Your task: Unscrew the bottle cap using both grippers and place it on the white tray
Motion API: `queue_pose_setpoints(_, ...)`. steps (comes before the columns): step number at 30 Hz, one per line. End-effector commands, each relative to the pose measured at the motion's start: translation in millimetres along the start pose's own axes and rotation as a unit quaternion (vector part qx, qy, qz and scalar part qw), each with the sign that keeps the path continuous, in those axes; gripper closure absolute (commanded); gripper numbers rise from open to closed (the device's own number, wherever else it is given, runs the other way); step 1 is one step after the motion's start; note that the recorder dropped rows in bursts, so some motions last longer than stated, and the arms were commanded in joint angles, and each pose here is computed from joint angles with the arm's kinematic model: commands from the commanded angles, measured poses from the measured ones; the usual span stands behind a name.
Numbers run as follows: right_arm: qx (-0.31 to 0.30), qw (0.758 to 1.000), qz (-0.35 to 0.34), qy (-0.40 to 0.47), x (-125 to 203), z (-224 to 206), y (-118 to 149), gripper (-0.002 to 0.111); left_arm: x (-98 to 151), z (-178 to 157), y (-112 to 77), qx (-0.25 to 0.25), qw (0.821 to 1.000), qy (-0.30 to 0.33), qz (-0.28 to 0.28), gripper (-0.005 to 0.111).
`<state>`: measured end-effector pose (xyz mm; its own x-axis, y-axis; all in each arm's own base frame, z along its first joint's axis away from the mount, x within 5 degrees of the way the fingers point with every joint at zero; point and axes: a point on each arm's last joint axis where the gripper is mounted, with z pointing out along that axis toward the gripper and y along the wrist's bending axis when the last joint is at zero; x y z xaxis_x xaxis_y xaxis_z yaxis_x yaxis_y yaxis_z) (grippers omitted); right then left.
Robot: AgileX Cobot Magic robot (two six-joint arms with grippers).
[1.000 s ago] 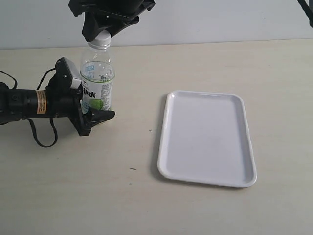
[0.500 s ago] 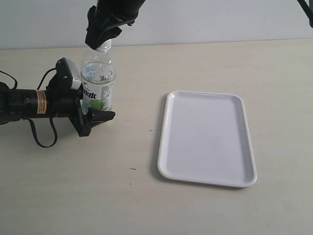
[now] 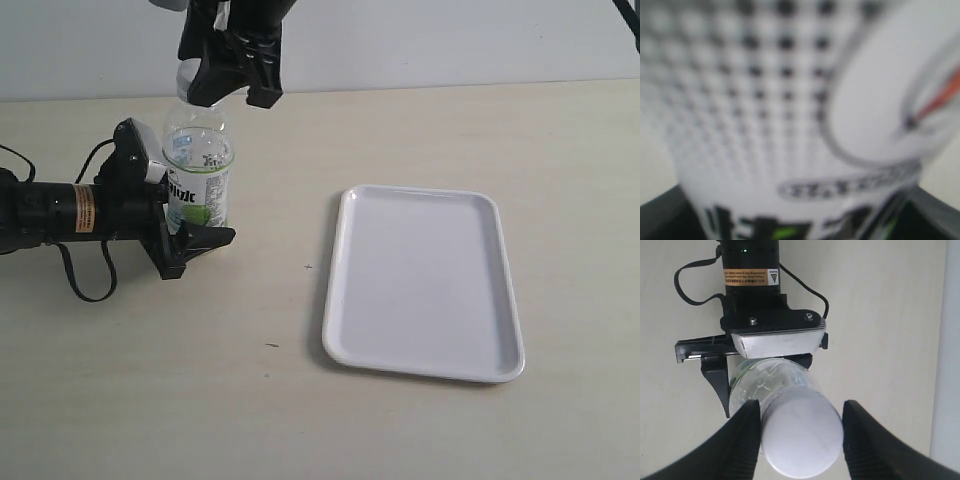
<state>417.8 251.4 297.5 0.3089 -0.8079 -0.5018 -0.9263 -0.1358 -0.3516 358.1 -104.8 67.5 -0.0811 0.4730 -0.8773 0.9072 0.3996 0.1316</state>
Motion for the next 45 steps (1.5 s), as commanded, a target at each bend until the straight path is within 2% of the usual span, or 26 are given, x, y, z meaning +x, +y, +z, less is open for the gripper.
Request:
queue_pose_setpoints(1, 0.003, 0.999, -0.037, 0.015, 2, 1, 0, 0.108, -2, 1, -3.7, 0.009, 1.000, -0.010, -0.001, 0.107)
queue_pose_setpoints(7, 0.003, 0.999, -0.035, 0.015, 2, 1, 0, 0.108, -2, 1, -3.7, 0.009, 1.000, -0.010, -0.001, 0.107)
queue_pose_setpoints(13, 0.012, 1.000, 0.006, 0.013, 0, -4, -1, 0.108, -2, 1, -3.7, 0.009, 1.000, -0.010, -0.001, 0.107)
queue_pose_setpoints(19, 0.049, 0.998, 0.039, 0.014, -8, -25, -4, 0.108, -3, 1, -3.7, 0.010, 1.000, -0.011, -0.001, 0.107)
queue_pose_setpoints(31, 0.053, 0.995, 0.087, 0.008, -11, -30, -4, 0.108, -3, 1, -3.7, 0.010, 1.000, -0.011, -0.001, 0.107)
queue_pose_setpoints(34, 0.065, 0.990, 0.120, 0.023, -10, -37, -4, 0.108, -3, 1, -3.9, 0.011, 1.000, -0.013, -0.001, 0.107)
queue_pose_setpoints(38, 0.101, 0.972, 0.201, 0.061, -5, -54, -6, 0.108, -4, 0, -4.0, 0.011, 1.000, -0.018, -0.002, 0.107)
queue_pose_setpoints(42, 0.130, 0.940, 0.295, 0.115, 16, -77, -8, 0.108, -5, 0, -4.1, 0.012, 1.000, -0.026, -0.004, 0.107)
queue_pose_setpoints(45, 0.144, 0.911, 0.367, 0.121, 38, -91, -12, 0.108, -7, 0, -4.5, 0.014, 0.999, -0.034, -0.008, 0.107)
